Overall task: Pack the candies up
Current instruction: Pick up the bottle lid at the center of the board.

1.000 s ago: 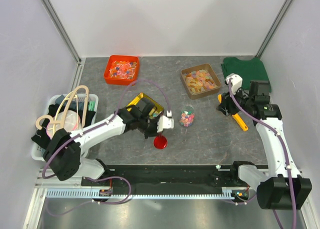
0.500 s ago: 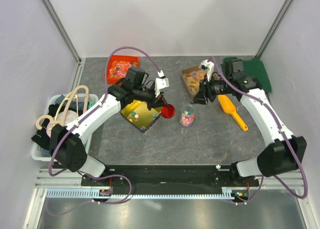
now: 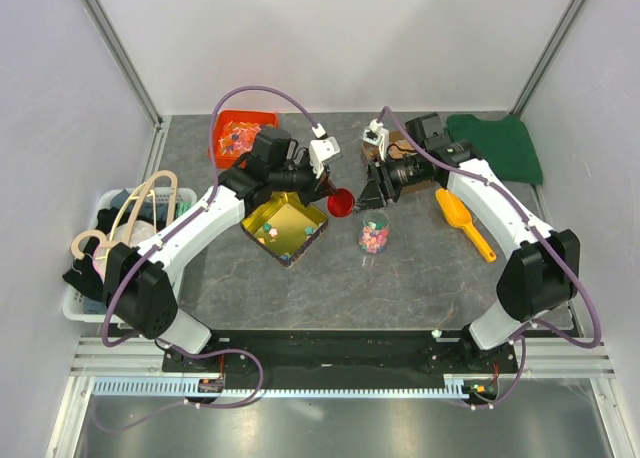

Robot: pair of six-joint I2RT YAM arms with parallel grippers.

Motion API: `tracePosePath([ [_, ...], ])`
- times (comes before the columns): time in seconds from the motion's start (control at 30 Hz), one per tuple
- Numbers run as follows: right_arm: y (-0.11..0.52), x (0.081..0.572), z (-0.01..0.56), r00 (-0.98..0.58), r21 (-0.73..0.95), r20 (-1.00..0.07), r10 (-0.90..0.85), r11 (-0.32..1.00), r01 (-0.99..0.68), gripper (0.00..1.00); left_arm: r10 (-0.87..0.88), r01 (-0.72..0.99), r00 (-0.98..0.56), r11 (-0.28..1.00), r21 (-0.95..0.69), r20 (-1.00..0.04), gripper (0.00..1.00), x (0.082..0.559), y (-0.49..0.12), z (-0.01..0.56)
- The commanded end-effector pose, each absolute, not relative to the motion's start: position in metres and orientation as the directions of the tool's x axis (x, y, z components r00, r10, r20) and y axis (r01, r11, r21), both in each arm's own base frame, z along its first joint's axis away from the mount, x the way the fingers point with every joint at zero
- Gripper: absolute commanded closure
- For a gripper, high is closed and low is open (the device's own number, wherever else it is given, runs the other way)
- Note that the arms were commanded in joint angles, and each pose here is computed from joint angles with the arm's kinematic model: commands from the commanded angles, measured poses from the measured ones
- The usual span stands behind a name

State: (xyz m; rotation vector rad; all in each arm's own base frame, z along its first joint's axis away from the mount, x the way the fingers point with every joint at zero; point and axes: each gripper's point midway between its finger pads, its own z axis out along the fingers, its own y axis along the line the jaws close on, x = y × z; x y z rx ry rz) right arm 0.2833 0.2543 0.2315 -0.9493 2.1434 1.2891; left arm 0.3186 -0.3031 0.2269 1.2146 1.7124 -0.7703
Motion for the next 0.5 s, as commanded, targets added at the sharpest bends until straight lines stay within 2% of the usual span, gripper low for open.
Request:
tracePosePath([
  [0.0, 0.265, 0.29, 0.243, -0.623, 0.55, -0.715, -0.318, 0.295, -0.781, 0.52, 0.347, 0.933, -0.127, 0.36, 0.007, -0.929, 0.98, 0.328, -0.311, 0.247],
  [0.47, 0.272, 0.296, 0.249, -0.617, 0.56, -0.719, -0.32, 0.261, -0.787, 0.51, 0.349, 0.937, -0.145, 0.35, -0.015, -0.926, 0.98, 0.322, -0.312, 0.236],
])
